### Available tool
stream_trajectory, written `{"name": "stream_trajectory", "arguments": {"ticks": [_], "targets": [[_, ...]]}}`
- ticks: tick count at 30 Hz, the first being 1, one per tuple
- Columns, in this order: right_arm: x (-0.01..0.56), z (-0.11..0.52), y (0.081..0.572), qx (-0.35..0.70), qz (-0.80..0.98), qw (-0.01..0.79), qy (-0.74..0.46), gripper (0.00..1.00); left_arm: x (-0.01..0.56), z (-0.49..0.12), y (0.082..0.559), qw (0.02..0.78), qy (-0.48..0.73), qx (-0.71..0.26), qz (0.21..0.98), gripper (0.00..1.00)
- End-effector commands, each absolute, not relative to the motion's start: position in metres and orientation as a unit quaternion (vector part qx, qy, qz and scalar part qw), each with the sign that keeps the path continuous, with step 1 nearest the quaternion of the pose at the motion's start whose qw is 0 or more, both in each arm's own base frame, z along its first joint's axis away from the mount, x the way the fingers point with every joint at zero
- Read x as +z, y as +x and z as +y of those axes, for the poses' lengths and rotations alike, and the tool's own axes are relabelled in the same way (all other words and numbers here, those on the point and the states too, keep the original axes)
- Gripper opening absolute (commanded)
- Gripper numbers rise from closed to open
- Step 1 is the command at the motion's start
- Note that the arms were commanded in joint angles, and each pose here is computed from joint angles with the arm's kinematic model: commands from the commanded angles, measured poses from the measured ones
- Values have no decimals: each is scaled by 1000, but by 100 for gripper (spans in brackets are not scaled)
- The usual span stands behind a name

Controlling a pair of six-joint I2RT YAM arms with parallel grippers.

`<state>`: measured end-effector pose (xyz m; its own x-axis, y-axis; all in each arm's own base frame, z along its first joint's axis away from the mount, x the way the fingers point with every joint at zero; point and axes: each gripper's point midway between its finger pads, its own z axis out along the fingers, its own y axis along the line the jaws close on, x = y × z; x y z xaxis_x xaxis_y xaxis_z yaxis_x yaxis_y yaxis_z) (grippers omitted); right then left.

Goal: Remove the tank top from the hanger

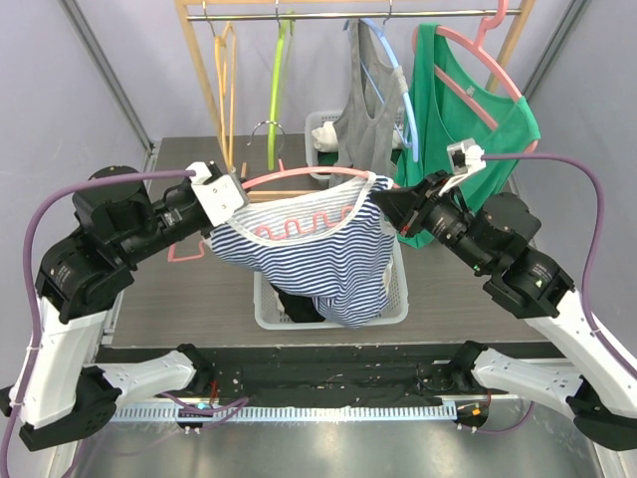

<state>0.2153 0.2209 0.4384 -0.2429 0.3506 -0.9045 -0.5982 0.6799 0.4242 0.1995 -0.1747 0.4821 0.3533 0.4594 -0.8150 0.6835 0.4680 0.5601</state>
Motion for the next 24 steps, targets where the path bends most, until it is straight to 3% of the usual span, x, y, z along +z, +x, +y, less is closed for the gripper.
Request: {"name": "stream_trajectory", "arguments": {"ticks": [1, 2, 14, 24], "targets": [[487, 216, 199, 432, 629, 639, -92, 6, 507, -179, 197, 681, 496, -96, 530, 0], [488, 214, 198, 431, 628, 641, -89, 1, 506, -180, 198, 681, 498, -95, 529, 0], [490, 168, 214, 359, 635, 684, -1, 1, 496, -173, 205, 677, 502, -64, 535, 0], [436, 135, 249, 225, 701, 672, 81, 1, 517, -164, 198, 697, 486, -61, 524, 0]]}}
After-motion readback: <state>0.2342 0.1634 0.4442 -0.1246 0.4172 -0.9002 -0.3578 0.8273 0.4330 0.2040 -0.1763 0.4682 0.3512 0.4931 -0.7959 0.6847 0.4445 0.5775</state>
